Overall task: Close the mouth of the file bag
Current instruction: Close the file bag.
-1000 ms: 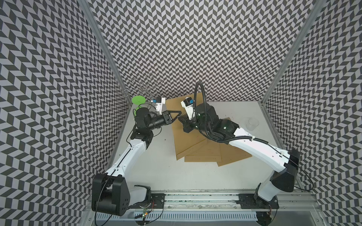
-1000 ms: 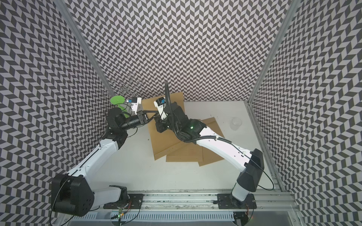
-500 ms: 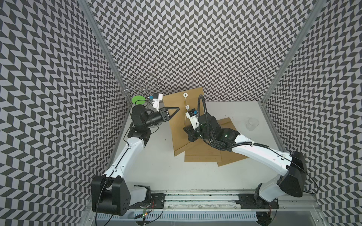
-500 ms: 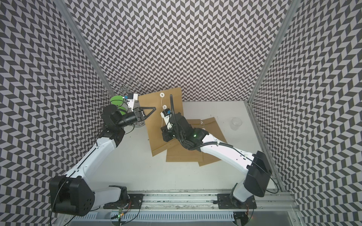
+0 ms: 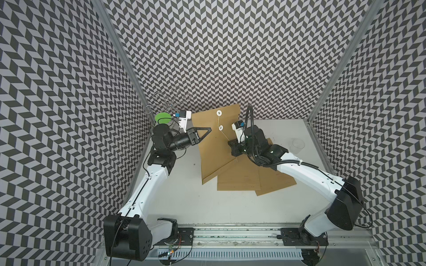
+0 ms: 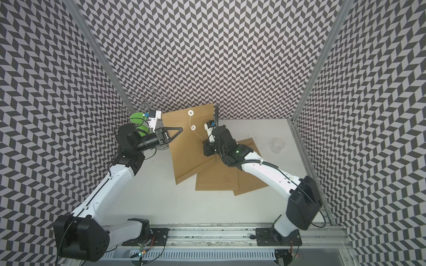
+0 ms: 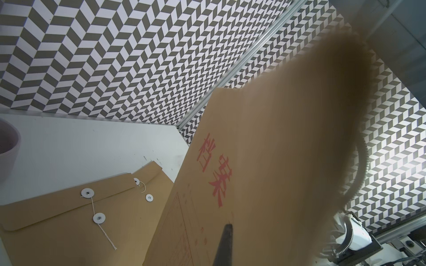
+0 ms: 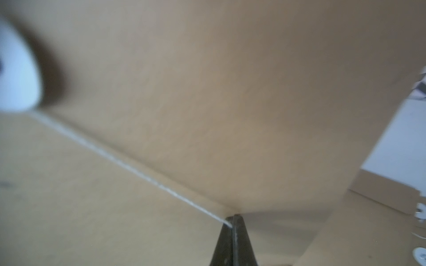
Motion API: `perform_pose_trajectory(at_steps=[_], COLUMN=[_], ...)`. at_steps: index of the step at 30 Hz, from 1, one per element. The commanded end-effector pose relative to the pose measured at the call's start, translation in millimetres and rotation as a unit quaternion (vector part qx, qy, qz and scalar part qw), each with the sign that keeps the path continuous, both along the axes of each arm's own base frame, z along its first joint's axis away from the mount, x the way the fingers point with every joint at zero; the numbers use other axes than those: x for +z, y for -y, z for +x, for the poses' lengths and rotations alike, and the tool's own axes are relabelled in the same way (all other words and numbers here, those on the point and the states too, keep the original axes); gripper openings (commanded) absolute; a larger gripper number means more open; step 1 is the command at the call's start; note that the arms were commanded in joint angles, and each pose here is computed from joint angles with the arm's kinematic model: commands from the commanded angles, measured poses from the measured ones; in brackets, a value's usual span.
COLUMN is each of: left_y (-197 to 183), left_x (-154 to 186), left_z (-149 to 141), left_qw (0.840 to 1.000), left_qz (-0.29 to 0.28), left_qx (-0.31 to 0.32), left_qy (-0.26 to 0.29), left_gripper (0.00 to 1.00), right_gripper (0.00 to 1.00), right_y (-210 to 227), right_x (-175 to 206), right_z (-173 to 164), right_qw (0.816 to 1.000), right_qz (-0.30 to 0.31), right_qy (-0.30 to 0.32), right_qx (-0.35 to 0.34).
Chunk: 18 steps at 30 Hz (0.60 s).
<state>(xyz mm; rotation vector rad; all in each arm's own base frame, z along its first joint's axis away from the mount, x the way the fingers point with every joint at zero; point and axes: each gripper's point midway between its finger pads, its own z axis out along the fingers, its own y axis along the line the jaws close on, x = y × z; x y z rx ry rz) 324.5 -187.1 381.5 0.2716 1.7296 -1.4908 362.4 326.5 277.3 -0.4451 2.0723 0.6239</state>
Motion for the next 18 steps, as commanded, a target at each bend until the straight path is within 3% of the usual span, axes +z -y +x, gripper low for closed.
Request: perform_pose_trajectory(at_steps=[1, 18], left_y=[4, 11], left_x=[2, -20], left_z=[-11, -17], left_qw=[1.0, 0.999], left_qz=[0.005, 0.035], left_qx=[-0.009, -0.004], left_qy=[0.01, -0.005], left_gripper=[0.0, 0.0], right_gripper=[0.0, 0.0], right_y=[23, 39], right_x=[36, 97], right_z=[26, 28], right_qw=[0.996, 0.985], right_qz=[-0.03, -0.053], right_qy=[0.063, 0.126], right_qx=[-0.06, -0.104])
